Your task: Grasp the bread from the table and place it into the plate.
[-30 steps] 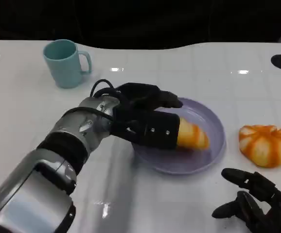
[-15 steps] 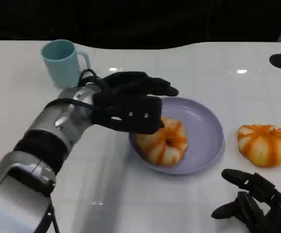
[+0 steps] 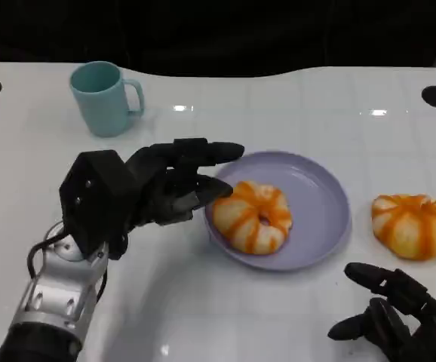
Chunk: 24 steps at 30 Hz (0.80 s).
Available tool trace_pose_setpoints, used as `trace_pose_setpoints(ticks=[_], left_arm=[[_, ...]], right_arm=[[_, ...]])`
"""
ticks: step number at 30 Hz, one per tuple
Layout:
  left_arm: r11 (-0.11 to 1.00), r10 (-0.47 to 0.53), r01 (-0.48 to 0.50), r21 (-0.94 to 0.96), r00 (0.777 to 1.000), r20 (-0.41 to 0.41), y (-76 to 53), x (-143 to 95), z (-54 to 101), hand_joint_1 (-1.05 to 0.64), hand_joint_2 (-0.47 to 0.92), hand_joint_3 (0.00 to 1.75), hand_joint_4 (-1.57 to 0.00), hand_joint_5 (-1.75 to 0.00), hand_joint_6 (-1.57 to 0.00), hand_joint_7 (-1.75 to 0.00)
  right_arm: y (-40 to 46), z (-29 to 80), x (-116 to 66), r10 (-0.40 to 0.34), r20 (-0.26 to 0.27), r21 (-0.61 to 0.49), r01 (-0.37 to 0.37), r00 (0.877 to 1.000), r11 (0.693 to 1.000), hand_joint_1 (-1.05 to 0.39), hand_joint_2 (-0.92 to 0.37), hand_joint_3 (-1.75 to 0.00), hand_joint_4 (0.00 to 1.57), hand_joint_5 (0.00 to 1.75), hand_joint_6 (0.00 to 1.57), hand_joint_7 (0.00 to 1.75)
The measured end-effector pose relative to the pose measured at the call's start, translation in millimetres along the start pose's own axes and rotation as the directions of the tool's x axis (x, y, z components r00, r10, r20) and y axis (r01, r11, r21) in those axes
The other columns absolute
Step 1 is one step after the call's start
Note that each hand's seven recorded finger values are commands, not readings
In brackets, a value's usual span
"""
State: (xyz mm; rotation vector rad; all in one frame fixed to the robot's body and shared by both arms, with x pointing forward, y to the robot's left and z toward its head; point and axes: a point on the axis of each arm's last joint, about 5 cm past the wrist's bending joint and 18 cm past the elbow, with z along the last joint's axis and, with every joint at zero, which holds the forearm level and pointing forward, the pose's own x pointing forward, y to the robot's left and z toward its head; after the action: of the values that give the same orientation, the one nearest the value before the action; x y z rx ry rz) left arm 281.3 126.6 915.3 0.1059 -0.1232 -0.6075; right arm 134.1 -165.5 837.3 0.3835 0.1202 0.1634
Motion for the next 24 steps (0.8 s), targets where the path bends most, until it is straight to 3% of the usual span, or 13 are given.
trace_pose_setpoints(ticks=[2, 3, 4, 5, 6, 9, 14, 19, 24], left_arm=[[1.0, -0.002, 0.002, 0.0, 1.0, 0.009, -0.6, 1, 3.1, -0.45, 0.92, 0.38, -0.61, -0.89, -0.8, -0.11], [1.0, -0.002, 0.002, 0.001, 1.0, 0.013, -0.7, 1, 4.2, -0.47, 0.92, 0.42, -0.59, -1.0, -0.81, -0.14], [1.0, -0.003, 0.003, 0.001, 1.0, 0.015, -0.8, 2, 5.1, -0.49, 0.92, 0.46, -0.6, -1.35, -0.7, -0.72], [0.998, 0.02, -0.019, -0.066, 1.0, 0.017, -0.1, -2, 5.2, -0.51, 0.92, 0.49, -0.6, -1.58, -0.54, -1.24], [0.981, 0.055, -0.049, -0.186, 0.998, 0.027, -1.3, -9, 4.4, -0.51, 0.92, 0.5, -0.6, -1.66, -0.49, -1.42], [0.84, 0.124, -0.108, -0.531, 0.992, -0.006, -6.4, -40, -3.7, -0.53, 0.92, 0.5, -0.62, -1.74, -0.41, -1.67], [0.688, 0.188, -0.19, -0.701, 0.979, -0.081, -6.1, -89, -10.3, -0.54, 0.92, 0.48, -0.64, -1.75, -0.38, -1.74], [0.639, 0.182, -0.175, -0.749, 0.981, -0.074, -7.5, -98, -3.6, -0.53, 0.92, 0.47, -0.72, -1.75, -0.46, -1.75], [0.582, 0.189, -0.218, -0.783, 0.973, -0.13, -17.1, -111, -13.2, -0.51, 0.92, 0.47, -0.68, -1.75, -0.43, -1.74]], right_arm=[[-0.1, -0.2, -0.3, 0.0, -0.001, 0.0, 0.0, 1.0, 1.0, -0.75, -0.92, -0.27, 0.77, 1.08, 0.84, 0.59], [-0.1, -0.2, -0.4, -0.001, -0.001, 0.0, 0.001, 1.0, 1.0, -0.75, -0.92, -0.27, 0.77, 1.08, 0.84, 0.59], [-0.1, -0.3, -0.5, -0.001, -0.002, 0.0, 0.001, 1.0, 1.0, -0.75, -0.92, -0.28, 0.77, 1.08, 0.83, 0.59], [0.5, -0.1, 0.2, 0.003, -0.001, -0.002, -0.003, 1.0, 1.0, -0.75, -0.92, -0.28, 0.77, 1.08, 0.83, 0.59], [0.5, -0.2, -0.1, 0.002, 0.0, -0.002, -0.002, 1.0, 1.0, -0.75, -0.92, -0.28, 0.77, 1.08, 0.83, 0.59], [0.2, -1.1, -1.8, -0.001, -0.008, -0.009, 0.001, 1.0, 1.0, -0.75, -0.92, -0.29, 0.76, 1.09, 0.83, 0.59], [0.1, 0.3, -1.7, 0.0, 0.0, -0.017, 0.0, 1.0, 1.0, -0.75, -0.92, -0.29, 0.76, 1.09, 0.82, 0.59], [0.5, 1.5, -2.3, 0.002, 0.006, -0.021, -0.001, 1.0, 1.0, -0.74, -0.92, -0.29, 0.74, 1.11, 0.81, 0.6], [0.0, 1.8, -3.3, -0.002, 0.007, -0.021, 0.002, 1.0, 1.0, -0.74, -0.92, -0.29, 0.74, 1.12, 0.8, 0.6]])
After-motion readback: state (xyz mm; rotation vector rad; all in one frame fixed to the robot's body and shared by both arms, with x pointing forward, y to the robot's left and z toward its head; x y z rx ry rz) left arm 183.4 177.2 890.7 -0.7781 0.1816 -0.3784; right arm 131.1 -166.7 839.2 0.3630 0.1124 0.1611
